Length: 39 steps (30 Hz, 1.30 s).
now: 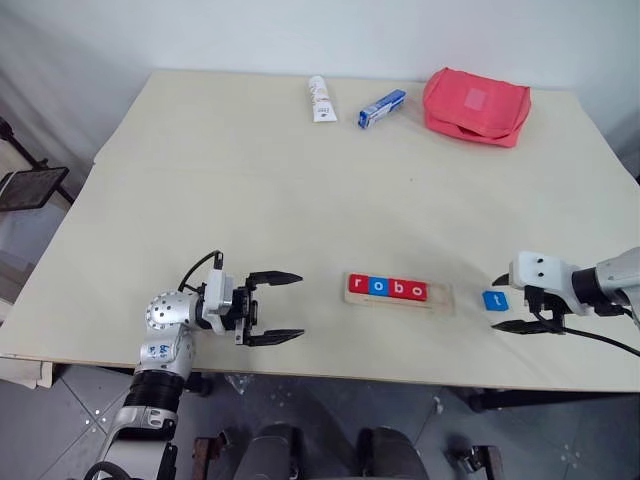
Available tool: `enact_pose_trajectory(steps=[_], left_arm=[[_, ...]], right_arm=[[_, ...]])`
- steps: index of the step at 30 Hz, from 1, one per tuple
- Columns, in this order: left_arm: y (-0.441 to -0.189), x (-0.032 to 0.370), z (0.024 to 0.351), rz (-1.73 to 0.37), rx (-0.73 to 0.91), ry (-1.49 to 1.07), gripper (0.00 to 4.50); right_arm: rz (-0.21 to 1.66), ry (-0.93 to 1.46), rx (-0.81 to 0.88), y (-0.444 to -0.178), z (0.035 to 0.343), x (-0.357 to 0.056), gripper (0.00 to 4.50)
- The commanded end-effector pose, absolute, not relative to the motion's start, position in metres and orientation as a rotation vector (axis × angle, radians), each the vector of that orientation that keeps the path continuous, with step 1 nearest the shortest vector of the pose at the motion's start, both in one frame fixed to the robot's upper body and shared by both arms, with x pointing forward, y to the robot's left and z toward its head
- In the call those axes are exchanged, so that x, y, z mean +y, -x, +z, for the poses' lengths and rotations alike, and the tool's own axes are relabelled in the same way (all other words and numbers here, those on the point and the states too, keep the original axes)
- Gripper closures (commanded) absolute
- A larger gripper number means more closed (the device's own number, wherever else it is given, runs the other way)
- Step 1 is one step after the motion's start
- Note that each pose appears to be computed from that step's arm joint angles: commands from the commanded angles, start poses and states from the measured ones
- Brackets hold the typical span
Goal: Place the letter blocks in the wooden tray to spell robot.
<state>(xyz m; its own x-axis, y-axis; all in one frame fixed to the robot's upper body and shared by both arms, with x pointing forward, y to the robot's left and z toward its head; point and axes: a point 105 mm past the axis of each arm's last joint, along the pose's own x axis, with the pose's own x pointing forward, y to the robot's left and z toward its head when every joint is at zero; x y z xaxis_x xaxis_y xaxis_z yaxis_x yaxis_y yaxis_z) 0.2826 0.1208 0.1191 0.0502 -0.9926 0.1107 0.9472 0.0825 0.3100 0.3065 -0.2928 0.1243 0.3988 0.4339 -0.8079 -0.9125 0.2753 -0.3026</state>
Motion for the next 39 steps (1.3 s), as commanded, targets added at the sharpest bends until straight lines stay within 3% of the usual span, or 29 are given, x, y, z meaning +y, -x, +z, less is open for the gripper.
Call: enact_pose_trajectory(steps=[1,11,14,21,22,28,32,39], left_arm=[[-0.281,0.123,0.126,-1.473,-0.354,-0.183,0.0],[-0.285,0.12,0.129,-1.47,-0.356,-0.185,0.0],[-0.287,0.118,0.13,-1.475,-0.358,-0.183,0.0],[-0.29,0.116,0.131,-1.482,-0.363,-0.184,0.0],[-0.29,0.116,0.131,-1.482,-0.364,-0.184,0.0],[-0.291,0.116,0.132,-1.483,-0.362,-0.186,0.0],[-0.293,0.116,0.131,-1.484,-0.362,-0.182,0.0],[-0.296,0.111,0.13,-1.489,-0.371,-0.174,0.0]], right_arm=[[1.003,0.868,0.697,-0.308,0.118,-0.296,0.01],[0.965,0.893,0.724,-0.312,0.117,-0.302,0.01],[0.963,0.882,0.726,-0.314,0.118,-0.302,0.61],[0.949,0.873,0.723,-0.317,0.121,-0.304,2.92],[0.949,0.867,0.716,-0.317,0.123,-0.303,3.04],[0.924,0.869,0.705,-0.318,0.14,-0.297,3.04],[0.966,0.796,0.649,-0.315,0.164,-0.262,3.04],[1.005,0.796,0.631,-0.312,0.166,-0.231,3.04]])
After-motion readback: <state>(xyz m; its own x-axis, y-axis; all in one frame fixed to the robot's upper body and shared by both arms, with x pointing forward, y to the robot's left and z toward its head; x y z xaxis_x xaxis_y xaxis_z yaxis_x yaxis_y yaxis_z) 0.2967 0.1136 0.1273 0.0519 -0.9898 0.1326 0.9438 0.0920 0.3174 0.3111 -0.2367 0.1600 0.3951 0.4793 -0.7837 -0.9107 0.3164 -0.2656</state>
